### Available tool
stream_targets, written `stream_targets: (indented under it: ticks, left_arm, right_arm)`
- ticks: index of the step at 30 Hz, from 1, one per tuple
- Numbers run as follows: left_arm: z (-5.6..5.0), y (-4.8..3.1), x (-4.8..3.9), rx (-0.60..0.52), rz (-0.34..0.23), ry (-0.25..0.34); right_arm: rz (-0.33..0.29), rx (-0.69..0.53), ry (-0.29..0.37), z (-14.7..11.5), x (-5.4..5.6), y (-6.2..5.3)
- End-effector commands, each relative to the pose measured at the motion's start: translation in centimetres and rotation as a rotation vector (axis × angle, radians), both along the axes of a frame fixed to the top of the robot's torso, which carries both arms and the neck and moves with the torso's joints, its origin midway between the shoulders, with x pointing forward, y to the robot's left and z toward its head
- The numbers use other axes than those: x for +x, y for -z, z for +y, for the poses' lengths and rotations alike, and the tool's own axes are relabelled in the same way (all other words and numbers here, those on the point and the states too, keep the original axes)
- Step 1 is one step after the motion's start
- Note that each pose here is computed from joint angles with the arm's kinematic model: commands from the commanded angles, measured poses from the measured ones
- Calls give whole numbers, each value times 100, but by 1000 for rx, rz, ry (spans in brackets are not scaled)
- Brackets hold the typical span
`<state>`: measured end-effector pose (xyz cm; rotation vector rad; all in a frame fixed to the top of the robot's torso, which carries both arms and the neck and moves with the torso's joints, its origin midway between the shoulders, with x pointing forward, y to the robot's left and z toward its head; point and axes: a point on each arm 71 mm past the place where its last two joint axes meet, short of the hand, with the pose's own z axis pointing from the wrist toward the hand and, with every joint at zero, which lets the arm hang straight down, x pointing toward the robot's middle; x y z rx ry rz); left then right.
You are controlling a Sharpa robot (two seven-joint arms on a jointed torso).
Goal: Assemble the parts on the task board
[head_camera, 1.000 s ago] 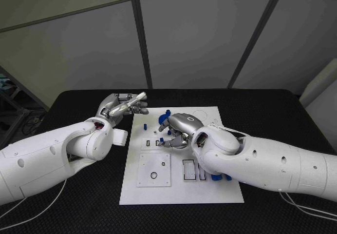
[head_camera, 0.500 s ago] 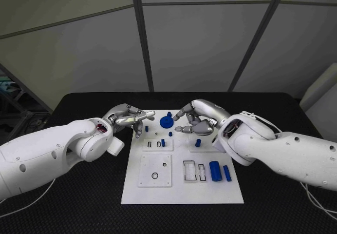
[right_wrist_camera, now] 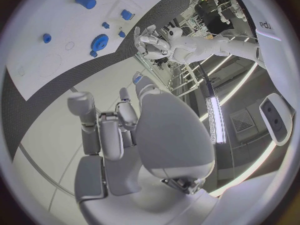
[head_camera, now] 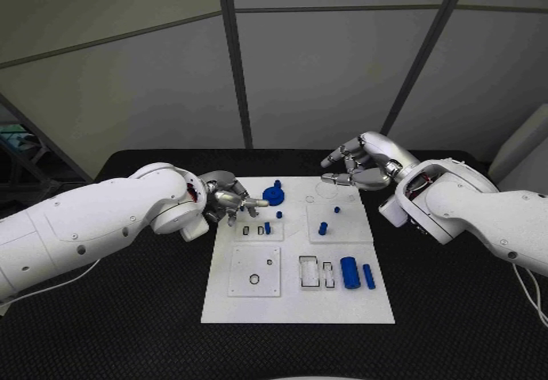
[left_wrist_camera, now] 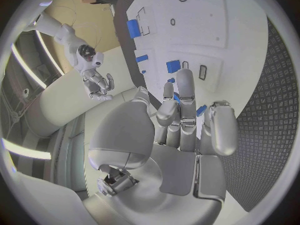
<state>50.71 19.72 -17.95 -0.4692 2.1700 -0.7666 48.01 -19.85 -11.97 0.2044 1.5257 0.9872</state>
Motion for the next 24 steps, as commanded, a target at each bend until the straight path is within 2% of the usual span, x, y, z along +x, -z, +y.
stream_targets:
  ticks: [1, 3, 7, 17, 24]
  left_arm:
    - [-10, 10, 34, 190, 15, 6]
    - [-89, -11, 64, 226, 10, 14]
    - [-182, -8, 90, 271, 9, 21]
    - [-336, 15, 128, 310, 15, 48]
    - [-408, 47, 135, 337, 30, 77]
  right_arm:
    - [26, 36, 9, -24, 27, 0]
    - [28, 34, 21, -44, 50, 7]
    - [27, 27, 34, -65, 73, 15]
    - [26, 13, 45, -67, 104, 29]
    - [25, 3, 42, -46, 110, 34]
